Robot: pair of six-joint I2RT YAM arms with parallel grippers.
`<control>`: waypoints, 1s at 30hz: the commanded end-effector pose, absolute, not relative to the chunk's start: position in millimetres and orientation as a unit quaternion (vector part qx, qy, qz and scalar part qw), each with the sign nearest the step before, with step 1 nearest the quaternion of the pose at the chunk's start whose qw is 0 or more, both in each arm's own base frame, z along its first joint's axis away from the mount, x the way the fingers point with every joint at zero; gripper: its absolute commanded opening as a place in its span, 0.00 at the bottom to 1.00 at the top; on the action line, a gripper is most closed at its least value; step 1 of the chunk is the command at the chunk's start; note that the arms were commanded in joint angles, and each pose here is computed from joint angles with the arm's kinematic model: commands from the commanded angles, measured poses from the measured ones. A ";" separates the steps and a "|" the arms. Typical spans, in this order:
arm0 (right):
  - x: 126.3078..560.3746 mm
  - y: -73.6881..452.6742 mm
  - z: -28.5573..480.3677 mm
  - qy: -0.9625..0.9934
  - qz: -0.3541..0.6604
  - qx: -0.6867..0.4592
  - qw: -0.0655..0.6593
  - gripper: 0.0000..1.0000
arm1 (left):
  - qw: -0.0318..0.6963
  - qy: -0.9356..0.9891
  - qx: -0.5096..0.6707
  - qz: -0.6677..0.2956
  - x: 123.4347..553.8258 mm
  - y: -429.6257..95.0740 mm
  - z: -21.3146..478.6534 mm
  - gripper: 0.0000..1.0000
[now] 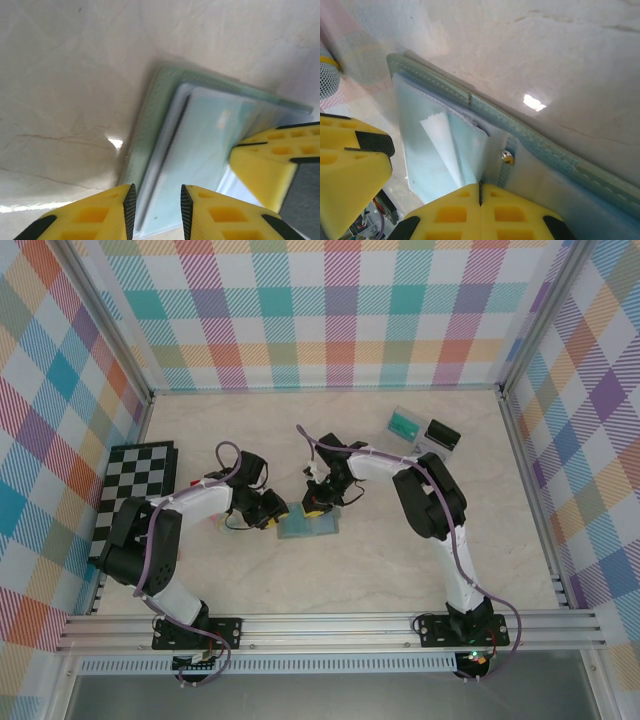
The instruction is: Take the credit cards out of the card holder
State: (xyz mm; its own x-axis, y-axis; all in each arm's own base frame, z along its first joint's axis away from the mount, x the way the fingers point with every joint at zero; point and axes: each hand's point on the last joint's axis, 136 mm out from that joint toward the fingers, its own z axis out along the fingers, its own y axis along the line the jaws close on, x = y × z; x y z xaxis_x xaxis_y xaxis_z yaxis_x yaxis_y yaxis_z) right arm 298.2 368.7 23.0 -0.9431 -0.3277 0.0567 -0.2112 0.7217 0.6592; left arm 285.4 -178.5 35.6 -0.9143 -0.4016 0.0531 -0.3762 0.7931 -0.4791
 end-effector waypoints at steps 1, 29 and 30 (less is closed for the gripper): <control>295.8 361.1 19.8 -0.935 -0.316 0.137 0.084 0.00 | 0.005 0.946 -0.187 -0.263 275.0 -187.0 32.0 0.31; 291.9 357.9 10.0 -0.937 -0.307 0.131 0.099 0.00 | 0.024 0.937 -0.143 -0.318 286.9 -205.8 56.3 0.17; 291.8 359.0 11.6 -0.936 -0.310 0.131 0.099 0.00 | 0.024 0.937 -0.142 -0.319 286.8 -206.2 56.5 0.17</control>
